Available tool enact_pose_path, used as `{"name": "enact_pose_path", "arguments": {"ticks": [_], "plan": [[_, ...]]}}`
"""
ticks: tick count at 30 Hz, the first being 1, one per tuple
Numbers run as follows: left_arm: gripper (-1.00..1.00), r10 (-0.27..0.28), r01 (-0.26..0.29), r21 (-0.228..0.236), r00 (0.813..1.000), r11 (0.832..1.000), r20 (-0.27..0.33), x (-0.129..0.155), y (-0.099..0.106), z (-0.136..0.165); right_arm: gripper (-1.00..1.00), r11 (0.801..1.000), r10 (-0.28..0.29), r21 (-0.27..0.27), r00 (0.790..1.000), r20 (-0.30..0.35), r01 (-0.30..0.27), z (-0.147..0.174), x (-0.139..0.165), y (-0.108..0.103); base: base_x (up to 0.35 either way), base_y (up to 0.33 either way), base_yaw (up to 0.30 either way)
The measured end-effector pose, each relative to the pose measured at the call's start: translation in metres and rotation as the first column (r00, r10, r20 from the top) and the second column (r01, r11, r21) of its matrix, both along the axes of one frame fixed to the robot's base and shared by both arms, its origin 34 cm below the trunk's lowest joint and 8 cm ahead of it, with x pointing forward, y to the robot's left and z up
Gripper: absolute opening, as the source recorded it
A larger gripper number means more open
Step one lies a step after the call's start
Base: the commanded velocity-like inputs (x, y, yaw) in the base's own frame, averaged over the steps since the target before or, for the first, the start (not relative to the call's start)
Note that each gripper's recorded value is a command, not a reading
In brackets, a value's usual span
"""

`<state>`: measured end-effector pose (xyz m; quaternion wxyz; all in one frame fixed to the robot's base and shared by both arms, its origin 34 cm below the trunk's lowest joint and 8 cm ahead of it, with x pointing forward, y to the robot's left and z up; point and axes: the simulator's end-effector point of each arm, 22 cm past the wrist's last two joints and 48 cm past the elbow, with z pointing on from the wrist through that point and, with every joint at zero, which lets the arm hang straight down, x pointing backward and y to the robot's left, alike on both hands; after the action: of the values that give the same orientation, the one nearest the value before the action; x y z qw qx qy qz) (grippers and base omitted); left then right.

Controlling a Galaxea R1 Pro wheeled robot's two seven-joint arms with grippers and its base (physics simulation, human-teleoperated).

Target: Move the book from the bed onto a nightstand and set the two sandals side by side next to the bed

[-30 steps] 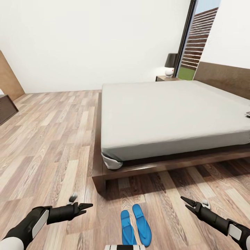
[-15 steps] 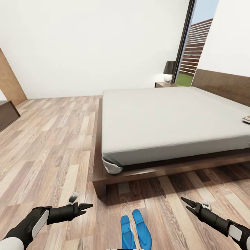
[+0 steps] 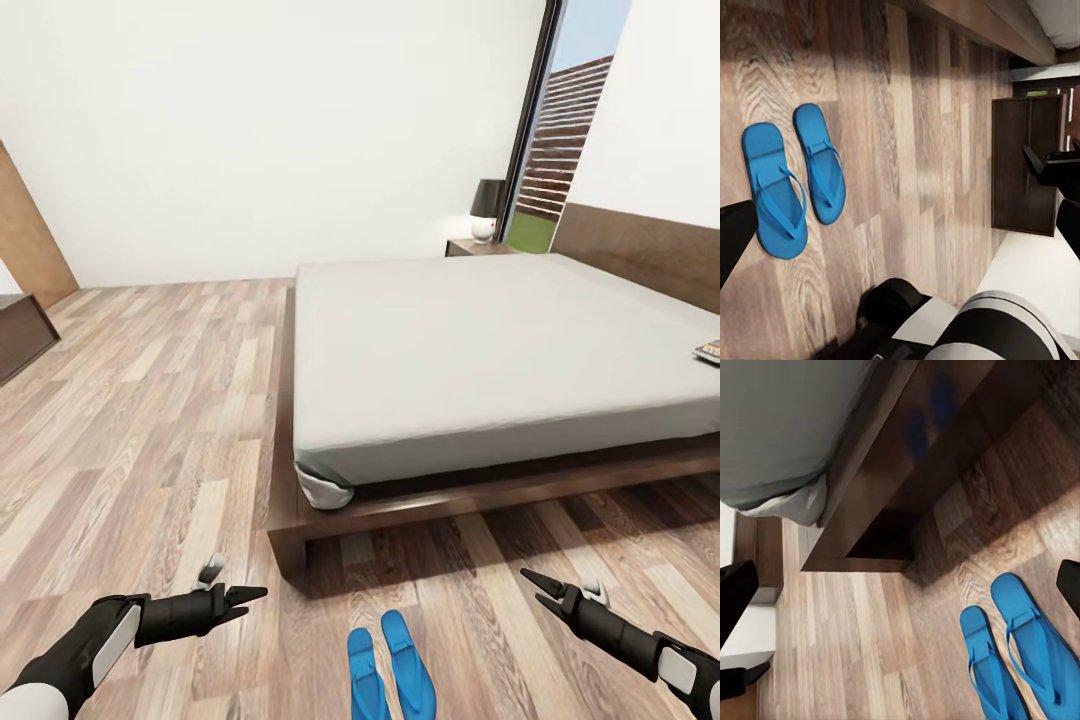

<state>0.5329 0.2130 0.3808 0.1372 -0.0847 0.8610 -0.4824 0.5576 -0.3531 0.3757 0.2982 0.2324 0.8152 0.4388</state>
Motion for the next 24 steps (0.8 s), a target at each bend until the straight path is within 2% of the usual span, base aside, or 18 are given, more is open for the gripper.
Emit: {"name": "enact_pose_path", "arguments": {"ticks": [24], "plan": [[1.0, 0.004, -0.004, -0.005, 1.0, 1.0, -0.009, -0.0024, 0.0, -0.0021, 1.0, 1.0, -0.001, -0.007, 1.0, -0.001, 0.001, -0.0012, -0.0004, -0.0008, 0.0, 0.0, 0.0]]}}
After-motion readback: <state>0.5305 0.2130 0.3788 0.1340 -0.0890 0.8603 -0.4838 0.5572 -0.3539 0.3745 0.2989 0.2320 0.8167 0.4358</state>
